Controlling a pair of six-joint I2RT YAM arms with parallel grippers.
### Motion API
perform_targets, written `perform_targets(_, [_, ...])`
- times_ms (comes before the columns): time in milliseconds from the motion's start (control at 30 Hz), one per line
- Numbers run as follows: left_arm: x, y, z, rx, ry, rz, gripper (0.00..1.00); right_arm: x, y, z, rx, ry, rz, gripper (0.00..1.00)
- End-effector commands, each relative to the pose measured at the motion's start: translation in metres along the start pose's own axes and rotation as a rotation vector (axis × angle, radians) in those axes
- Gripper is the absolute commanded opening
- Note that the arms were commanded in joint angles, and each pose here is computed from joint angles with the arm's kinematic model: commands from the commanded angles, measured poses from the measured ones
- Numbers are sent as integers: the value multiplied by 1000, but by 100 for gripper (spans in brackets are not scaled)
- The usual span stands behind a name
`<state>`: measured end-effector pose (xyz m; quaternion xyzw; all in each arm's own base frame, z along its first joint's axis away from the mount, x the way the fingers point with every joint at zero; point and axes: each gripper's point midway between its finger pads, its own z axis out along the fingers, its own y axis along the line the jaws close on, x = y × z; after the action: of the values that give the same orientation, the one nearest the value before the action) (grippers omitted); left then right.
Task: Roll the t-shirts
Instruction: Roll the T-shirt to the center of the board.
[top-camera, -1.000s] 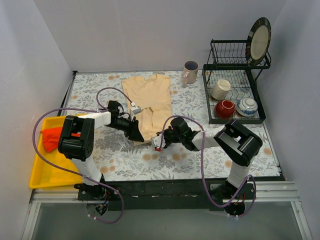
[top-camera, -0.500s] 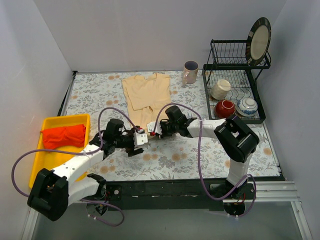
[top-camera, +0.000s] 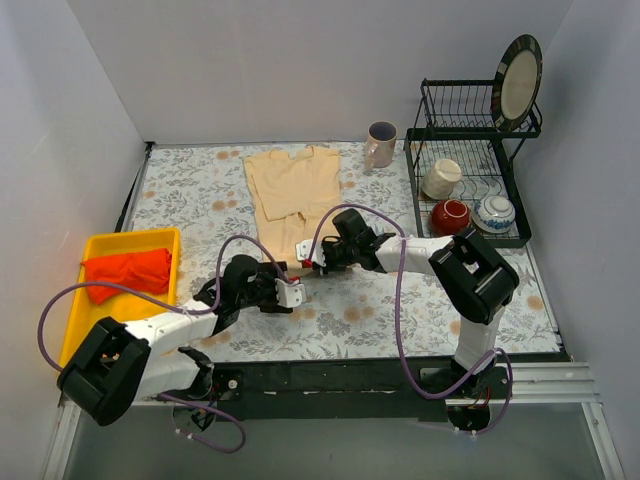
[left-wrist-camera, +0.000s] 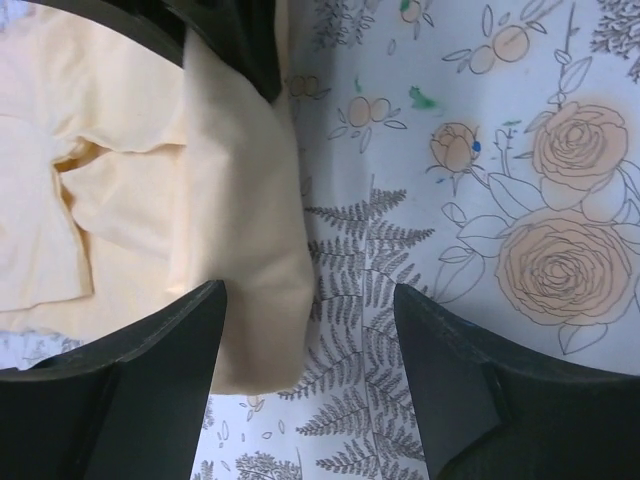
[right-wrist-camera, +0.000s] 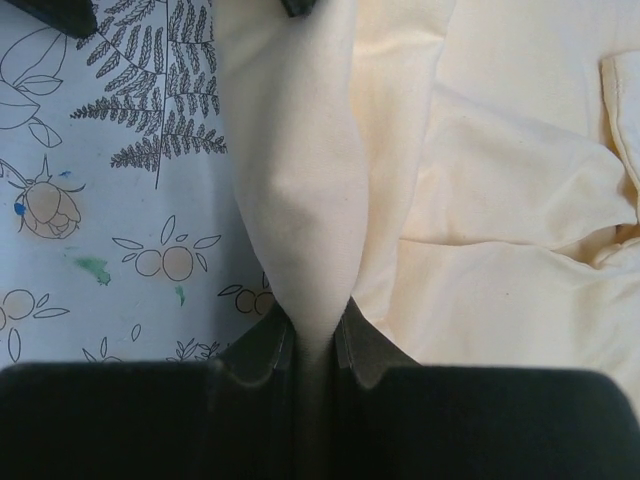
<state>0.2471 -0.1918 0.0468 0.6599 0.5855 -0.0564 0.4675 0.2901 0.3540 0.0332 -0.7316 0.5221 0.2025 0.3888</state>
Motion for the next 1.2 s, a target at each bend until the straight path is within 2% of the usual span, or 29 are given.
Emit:
perform_targets(0, [-21, 22, -7, -87, -67, 38, 67, 24, 24, -9, -60, 86, 89, 7])
perform_targets(133, [-26, 21, -13, -91, -89, 16, 69, 28, 26, -7, -68, 97, 96, 7])
perform_targets(400, [12, -8, 7, -29, 17, -65, 69, 17, 22, -9, -71, 67, 92, 7])
perform_targets(567, [39, -7, 13, -106, 105, -105, 65, 18, 29, -12, -88, 60, 64, 7])
perform_targets(600, [40, -5, 14, -110, 111, -111, 63, 22, 36, -14, -110, 76, 74, 7])
perform_targets(733, [40, -22, 15, -10, 132, -173, 39, 21, 41, -18, -121, 72, 73, 8])
perform_targets(767, [36, -21, 15, 5, 129, -195, 28, 22, 43, -18, -131, 75, 77, 8])
perform_targets(833, [42, -35, 9, 68, 175, -239, 19, 21, 41, -19, -131, 79, 81, 8])
perform_targets(900, [35, -30, 6, 88, 164, -296, 5, 22, 45, -21, -146, 92, 93, 9])
perform_targets(967, [31, -39, -4, 157, 186, -366, 0, 18, 44, -25, -149, 91, 90, 9])
perform_targets(1000, [15, -31, -5, 184, 136, -401, 0, 19, 50, -29, -176, 103, 106, 9])
perform_targets(1067, [10, -42, -19, 278, 158, -481, 0, 8, 47, -36, -199, 93, 103, 9])
perform_targets(1100, [-6, -29, -23, 301, 95, -516, 0, 6, 48, -40, -219, 94, 115, 9])
perform_targets(1133, [-6, -41, -33, 372, 124, -562, 0, 5, 63, -48, -291, 106, 160, 8])
perform_targets(1167, [-13, -41, -38, 412, 106, -579, 0, -4, 57, -53, -307, 95, 154, 8])
